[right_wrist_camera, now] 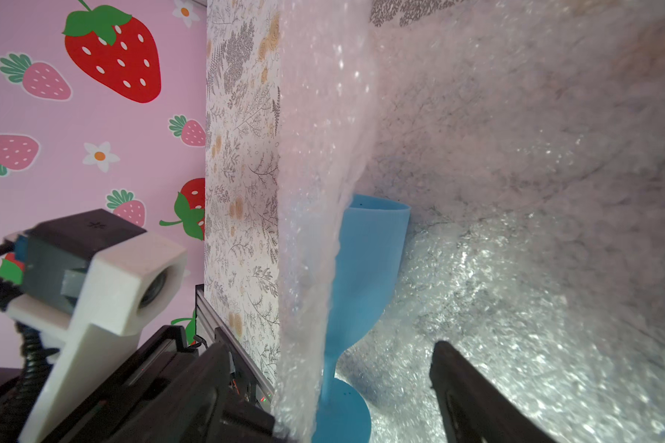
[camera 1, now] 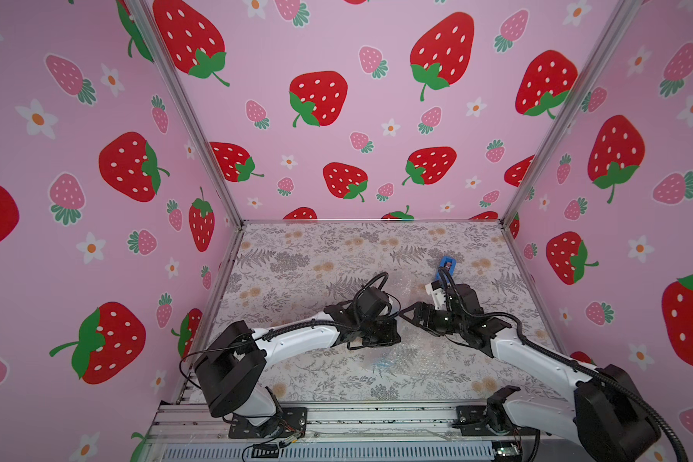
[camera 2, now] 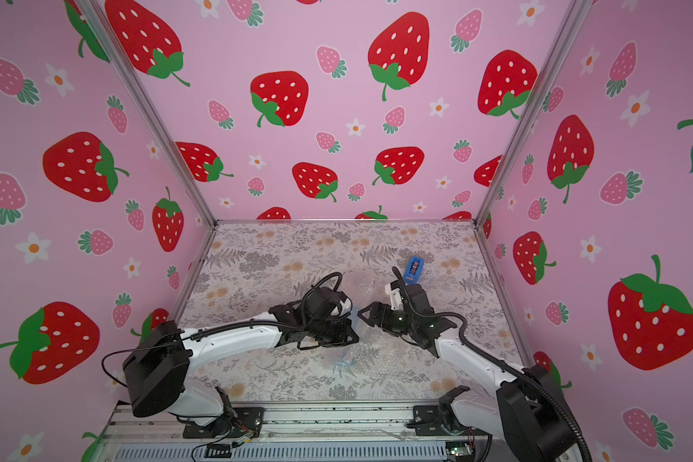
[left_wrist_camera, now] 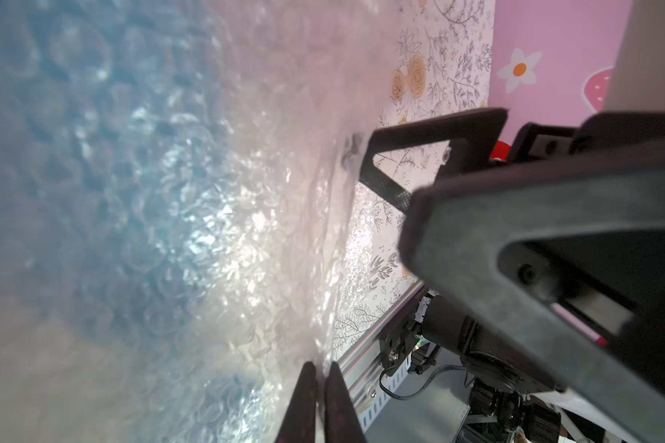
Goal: Wrap wine glasses in bubble wrap
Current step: Wrap the wine glass in bubble wrap.
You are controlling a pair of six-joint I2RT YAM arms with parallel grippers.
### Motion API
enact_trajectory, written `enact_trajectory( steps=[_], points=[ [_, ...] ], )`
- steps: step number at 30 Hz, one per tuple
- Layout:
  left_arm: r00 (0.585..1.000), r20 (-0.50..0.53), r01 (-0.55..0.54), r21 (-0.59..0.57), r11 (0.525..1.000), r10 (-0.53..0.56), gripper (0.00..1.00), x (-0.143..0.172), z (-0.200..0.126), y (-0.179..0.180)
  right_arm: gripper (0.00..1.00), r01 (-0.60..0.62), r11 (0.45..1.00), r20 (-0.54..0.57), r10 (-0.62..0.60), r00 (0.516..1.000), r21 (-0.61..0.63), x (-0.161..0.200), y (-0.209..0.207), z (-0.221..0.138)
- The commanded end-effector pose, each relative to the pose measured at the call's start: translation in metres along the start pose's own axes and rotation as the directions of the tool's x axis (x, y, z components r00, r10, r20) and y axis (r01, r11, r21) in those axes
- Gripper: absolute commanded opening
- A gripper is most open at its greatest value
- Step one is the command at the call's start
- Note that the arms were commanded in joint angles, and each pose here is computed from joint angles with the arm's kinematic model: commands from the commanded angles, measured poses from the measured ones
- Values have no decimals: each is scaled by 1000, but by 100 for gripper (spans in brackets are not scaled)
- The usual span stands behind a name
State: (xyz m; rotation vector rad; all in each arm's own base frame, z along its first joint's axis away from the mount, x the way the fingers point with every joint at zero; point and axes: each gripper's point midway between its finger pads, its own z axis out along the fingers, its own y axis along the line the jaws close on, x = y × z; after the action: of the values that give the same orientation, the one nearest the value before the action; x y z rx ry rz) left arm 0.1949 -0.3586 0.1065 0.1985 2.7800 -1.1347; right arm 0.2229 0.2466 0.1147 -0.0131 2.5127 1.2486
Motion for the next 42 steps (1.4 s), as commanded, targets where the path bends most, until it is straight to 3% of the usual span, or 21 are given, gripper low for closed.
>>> enact_trajectory(
  steps=[1,15,23,30,34,37,42],
  points=[
    [998,61,18,38,999,-20,12,-16,1,-17,82,-18,998,-22,19,1000,57,8,-19,3],
    [998,56,31,-5,1000,-30,20,-14,6,-5,49,-26,999,-76,28,997,24,6,-19,26],
    [998,62,23,-7,1000,-23,34,-14,-3,-5,25,-28,1000,-104,30,994,14,5,-17,38],
    [990,139,-13,-32,999,17,56,-25,-42,-6,16,-14,1000,-120,15,993,6,7,-14,43],
    [981,191,-6,-91,996,23,69,-33,-61,18,12,-9,1000,-116,9,993,-1,6,-10,44],
    [981,191,11,-112,994,11,70,-35,-64,39,11,-4,1000,-113,2,994,-11,5,-6,43],
    [989,149,-3,-80,997,15,60,-30,-50,45,16,4,1000,-101,-4,995,-6,5,-6,39]
  ],
)
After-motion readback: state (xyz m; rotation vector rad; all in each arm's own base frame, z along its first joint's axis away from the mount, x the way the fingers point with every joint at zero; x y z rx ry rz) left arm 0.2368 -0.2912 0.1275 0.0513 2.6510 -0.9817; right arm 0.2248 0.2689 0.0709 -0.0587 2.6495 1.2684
